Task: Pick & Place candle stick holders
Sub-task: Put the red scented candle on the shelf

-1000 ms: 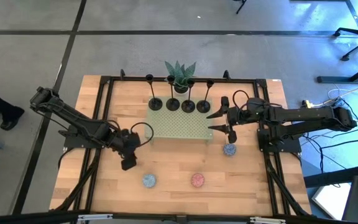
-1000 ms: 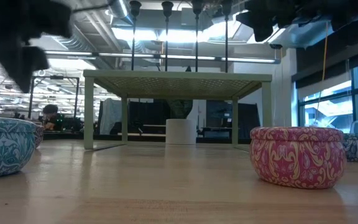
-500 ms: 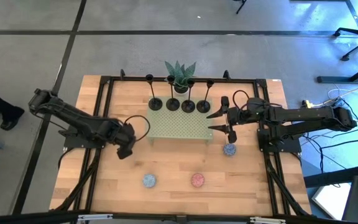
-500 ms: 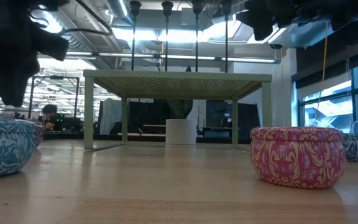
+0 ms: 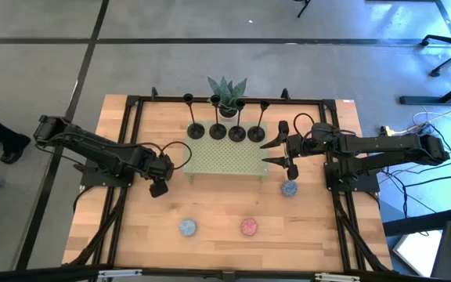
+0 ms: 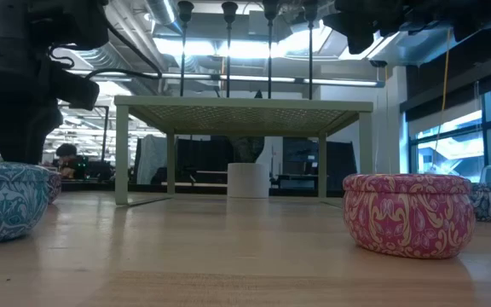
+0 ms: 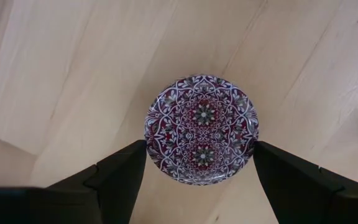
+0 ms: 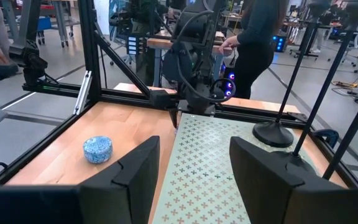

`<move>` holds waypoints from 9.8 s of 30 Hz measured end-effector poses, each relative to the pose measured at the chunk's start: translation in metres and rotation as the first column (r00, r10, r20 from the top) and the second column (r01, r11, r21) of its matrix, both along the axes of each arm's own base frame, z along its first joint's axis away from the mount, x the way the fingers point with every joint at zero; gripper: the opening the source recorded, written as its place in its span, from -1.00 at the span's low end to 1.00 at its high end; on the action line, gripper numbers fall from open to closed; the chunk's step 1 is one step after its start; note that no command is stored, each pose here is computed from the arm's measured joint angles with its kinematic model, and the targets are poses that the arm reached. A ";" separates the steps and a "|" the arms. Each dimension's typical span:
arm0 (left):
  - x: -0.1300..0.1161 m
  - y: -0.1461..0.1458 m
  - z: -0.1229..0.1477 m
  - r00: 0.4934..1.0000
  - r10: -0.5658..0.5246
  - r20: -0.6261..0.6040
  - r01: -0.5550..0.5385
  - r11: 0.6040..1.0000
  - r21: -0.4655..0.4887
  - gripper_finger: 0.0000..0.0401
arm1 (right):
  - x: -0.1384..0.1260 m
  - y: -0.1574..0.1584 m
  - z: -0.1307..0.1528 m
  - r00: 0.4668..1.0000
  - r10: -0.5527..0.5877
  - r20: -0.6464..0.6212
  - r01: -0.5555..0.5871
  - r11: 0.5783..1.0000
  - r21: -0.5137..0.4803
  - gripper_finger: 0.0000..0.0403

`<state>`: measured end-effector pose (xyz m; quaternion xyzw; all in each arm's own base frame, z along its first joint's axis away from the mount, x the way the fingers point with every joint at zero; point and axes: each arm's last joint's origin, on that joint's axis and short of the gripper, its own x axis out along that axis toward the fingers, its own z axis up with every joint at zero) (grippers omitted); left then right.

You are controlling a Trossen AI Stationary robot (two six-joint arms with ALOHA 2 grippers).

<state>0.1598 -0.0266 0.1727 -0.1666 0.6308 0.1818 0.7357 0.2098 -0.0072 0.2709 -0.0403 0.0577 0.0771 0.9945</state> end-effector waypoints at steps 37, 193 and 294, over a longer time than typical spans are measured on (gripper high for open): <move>0.010 0.009 0.008 0.991 -0.122 0.057 0.122 0.993 0.007 0.46 | 0.000 0.000 0.000 1.000 0.000 -0.001 0.000 1.000 0.000 -0.01; 0.067 0.010 0.100 0.865 -0.395 0.309 0.255 0.878 0.405 0.50 | 0.000 0.000 -0.002 1.000 0.000 -0.025 0.000 1.000 0.005 -0.01; 0.076 0.023 0.099 0.857 -0.376 0.353 0.234 0.893 0.384 0.73 | 0.000 0.000 -0.003 1.000 0.000 -0.029 0.000 1.000 0.006 -0.01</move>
